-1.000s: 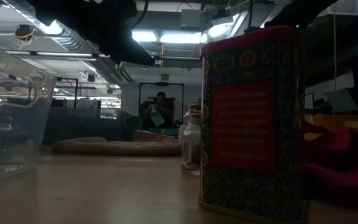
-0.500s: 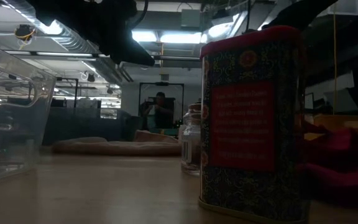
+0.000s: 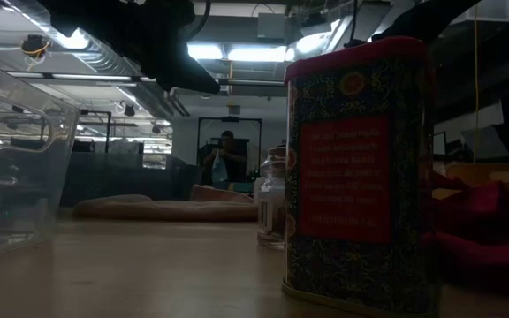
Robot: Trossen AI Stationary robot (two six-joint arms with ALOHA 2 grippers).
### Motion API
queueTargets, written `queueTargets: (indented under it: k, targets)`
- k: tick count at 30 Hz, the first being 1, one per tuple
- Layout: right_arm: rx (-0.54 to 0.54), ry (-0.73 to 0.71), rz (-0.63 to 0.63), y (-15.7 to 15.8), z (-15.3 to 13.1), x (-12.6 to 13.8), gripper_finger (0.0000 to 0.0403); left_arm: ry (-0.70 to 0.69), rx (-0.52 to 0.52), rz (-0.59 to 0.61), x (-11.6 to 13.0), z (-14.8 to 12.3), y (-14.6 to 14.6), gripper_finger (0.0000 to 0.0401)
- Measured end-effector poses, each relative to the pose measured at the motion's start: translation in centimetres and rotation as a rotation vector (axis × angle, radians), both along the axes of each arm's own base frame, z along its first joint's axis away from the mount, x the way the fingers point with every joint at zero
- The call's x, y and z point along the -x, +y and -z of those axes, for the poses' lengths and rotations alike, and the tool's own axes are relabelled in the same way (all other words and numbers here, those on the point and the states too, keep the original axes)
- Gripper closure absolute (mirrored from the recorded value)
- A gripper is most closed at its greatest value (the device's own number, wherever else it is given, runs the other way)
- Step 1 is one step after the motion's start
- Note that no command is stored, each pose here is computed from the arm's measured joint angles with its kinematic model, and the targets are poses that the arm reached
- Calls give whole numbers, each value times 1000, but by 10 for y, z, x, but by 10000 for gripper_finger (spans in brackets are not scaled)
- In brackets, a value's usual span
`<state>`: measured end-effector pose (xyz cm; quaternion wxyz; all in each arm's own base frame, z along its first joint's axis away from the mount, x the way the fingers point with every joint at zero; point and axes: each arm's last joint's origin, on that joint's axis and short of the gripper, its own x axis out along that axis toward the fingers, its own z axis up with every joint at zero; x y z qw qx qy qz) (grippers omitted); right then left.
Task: Sort spices by type
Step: Put the top red seasoning can into the black transparent bin
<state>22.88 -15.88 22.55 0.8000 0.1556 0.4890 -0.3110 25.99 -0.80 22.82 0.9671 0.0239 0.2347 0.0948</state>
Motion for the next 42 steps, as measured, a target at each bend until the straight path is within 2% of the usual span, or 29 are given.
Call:
queueTargets:
  k: [5,16,20,26,35,42]
  targets:
    - [-16,22,0,-2,8,-4,96,0,0,0,0,0,0,401]
    - [-30,66,-61,-12,35,-18,93,1,0,0,0,0,0,401]
    - [-14,74,-77,-12,36,-19,111,0,0,0,0,0,0,401]
    - [-13,74,-76,-12,35,-19,179,1,0,0,0,0,0,401]
    - [-9,56,-79,-14,33,-21,180,0,0,0,0,0,0,401]
    - [18,4,-84,-20,9,-30,174,0,0,0,0,0,0,401]
